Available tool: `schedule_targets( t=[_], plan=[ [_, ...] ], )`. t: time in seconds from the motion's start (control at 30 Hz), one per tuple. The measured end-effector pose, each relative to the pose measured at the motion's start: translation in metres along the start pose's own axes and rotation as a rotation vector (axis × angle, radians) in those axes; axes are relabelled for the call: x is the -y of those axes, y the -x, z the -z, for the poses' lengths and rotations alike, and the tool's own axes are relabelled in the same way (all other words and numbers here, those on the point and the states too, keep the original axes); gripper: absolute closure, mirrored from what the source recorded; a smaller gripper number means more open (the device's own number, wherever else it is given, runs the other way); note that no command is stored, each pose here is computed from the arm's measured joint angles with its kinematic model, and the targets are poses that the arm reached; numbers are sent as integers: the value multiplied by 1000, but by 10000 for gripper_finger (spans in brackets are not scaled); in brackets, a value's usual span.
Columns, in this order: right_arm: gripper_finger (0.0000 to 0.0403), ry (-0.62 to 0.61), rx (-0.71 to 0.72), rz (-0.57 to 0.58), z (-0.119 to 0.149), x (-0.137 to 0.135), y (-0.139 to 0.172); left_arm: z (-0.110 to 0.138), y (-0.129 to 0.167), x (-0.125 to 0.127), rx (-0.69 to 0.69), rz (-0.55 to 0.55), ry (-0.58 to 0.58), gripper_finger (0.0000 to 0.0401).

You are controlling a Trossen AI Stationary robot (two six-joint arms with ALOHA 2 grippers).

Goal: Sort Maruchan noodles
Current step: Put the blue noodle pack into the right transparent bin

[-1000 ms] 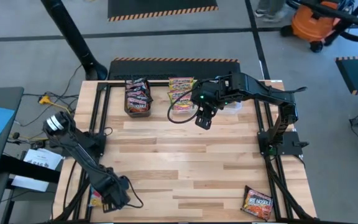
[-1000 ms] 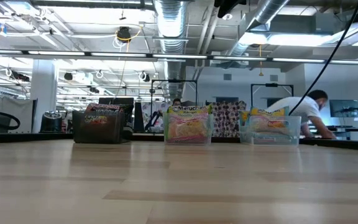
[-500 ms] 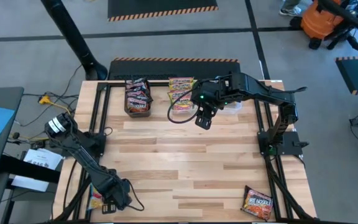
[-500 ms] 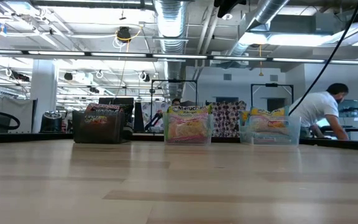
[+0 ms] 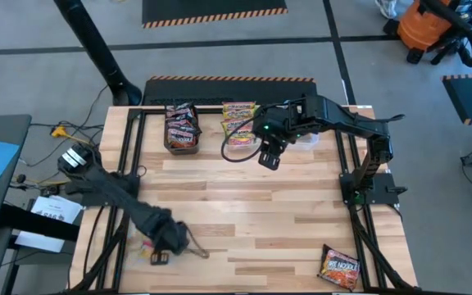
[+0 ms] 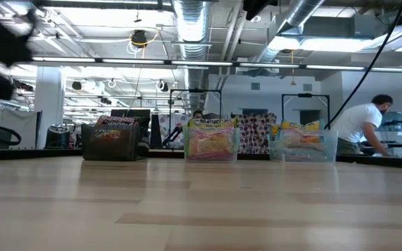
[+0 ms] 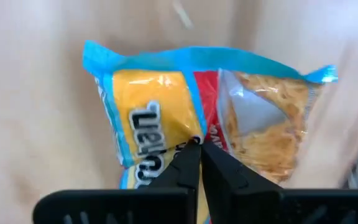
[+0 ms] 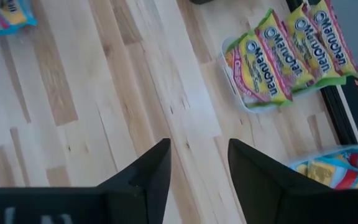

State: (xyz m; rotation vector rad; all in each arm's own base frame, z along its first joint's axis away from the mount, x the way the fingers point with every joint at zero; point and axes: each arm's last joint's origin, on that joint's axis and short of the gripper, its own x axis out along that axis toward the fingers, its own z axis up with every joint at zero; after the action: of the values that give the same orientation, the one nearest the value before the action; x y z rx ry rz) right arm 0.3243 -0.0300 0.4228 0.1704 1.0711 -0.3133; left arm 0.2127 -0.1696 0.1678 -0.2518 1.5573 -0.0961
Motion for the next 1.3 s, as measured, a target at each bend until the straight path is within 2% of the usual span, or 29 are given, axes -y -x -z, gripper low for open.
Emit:
schedule_targets(
  t=[0.1,0.23,0.5,0.6,0.97,1.3],
  plan=[
    [228,15,-34,8,3,1,0,-11,14,-13,95,-20,5,400],
    [235,24,-90,20,9,3,1,-29,21,-34,139,-22,-7,400],
    [237,25,-86,19,9,2,1,-64,13,-67,174,19,-17,401],
    [237,28,-86,19,9,2,1,-76,13,-72,238,54,-23,401],
    [237,32,-86,18,9,2,1,-108,21,-96,475,75,32,401],
    [237,31,-84,17,9,2,2,-135,22,-98,651,197,70,401]
  ],
)
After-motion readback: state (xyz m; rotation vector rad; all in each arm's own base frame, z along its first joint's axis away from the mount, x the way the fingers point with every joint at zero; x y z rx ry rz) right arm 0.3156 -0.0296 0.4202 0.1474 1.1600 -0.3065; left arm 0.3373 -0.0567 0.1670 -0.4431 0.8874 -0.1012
